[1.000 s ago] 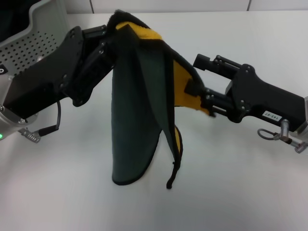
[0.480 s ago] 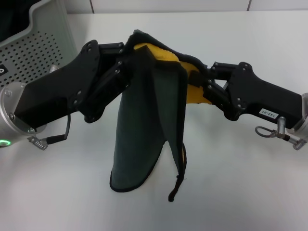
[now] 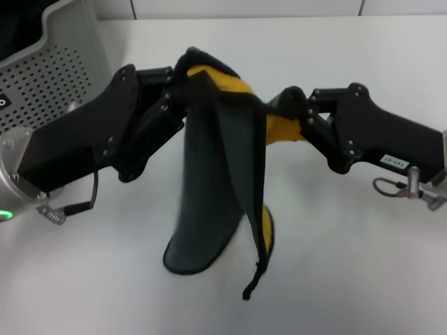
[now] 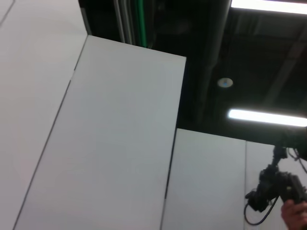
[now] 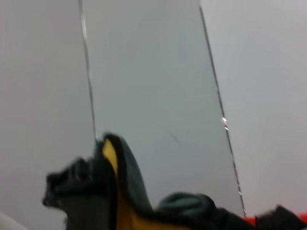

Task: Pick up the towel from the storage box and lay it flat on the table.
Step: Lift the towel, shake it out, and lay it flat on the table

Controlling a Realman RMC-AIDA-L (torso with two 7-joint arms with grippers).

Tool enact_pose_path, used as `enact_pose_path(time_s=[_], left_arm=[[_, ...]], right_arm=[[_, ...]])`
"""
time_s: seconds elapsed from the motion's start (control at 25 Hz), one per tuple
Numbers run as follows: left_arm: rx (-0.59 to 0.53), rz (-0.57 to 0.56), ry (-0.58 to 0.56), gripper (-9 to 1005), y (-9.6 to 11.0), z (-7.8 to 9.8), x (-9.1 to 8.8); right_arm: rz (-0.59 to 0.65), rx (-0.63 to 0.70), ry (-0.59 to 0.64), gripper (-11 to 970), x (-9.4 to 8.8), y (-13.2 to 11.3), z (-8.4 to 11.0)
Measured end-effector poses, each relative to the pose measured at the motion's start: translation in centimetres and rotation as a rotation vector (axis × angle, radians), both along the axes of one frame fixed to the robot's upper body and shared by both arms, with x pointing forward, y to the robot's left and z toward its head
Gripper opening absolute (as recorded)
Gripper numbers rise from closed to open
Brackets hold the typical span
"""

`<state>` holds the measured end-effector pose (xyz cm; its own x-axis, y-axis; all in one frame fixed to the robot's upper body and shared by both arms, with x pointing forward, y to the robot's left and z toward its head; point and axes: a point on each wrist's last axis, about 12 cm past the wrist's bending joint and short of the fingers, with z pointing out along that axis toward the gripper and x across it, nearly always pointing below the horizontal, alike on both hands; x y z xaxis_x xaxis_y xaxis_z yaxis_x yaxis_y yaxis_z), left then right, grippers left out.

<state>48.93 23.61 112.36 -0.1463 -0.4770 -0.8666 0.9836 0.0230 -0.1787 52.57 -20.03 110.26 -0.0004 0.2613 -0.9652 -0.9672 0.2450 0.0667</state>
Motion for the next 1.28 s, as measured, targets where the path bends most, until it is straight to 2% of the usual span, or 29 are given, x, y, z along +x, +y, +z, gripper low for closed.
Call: enact_pose_path(time_s=[0.04,0.2,0.4,0.56,0.72,1.0,1.28], left_arm=[[0.002,0.009,0.003,26,0.1,-0.3,-0.2],[0.027,0.084,0.023,27,0.4,-2.0,-1.1],[0.159,0.204,0.078,28,0.0,-5.1,-1.8],[0.216,0.220,0.080,31,-0.8,-6.6,-2.5],[0.239,0.221,0.073,34,-1.2,-7.0,-2.6],[0.235,0.278,0.061,43,-1.0,-7.0,-2.3],[0.225,0.299,0.062,216,-0.9,-6.9,-2.0]], right_arm=[[0.007,0.004,-0.020,2,0.1,0.0,0.4],[0.013,0.038,-0.115,1,0.9,-0.1,2.5],[-0.003,0.088,-0.215,2,1.8,-0.3,5.2],[0.001,0.110,-0.292,3,2.5,0.2,7.2],[-0.003,0.109,-0.330,5,3.2,0.8,8.3],[-0.016,0.097,-0.323,7,3.4,1.0,8.2],[-0.012,0.096,-0.321,10,3.3,1.3,8.1]])
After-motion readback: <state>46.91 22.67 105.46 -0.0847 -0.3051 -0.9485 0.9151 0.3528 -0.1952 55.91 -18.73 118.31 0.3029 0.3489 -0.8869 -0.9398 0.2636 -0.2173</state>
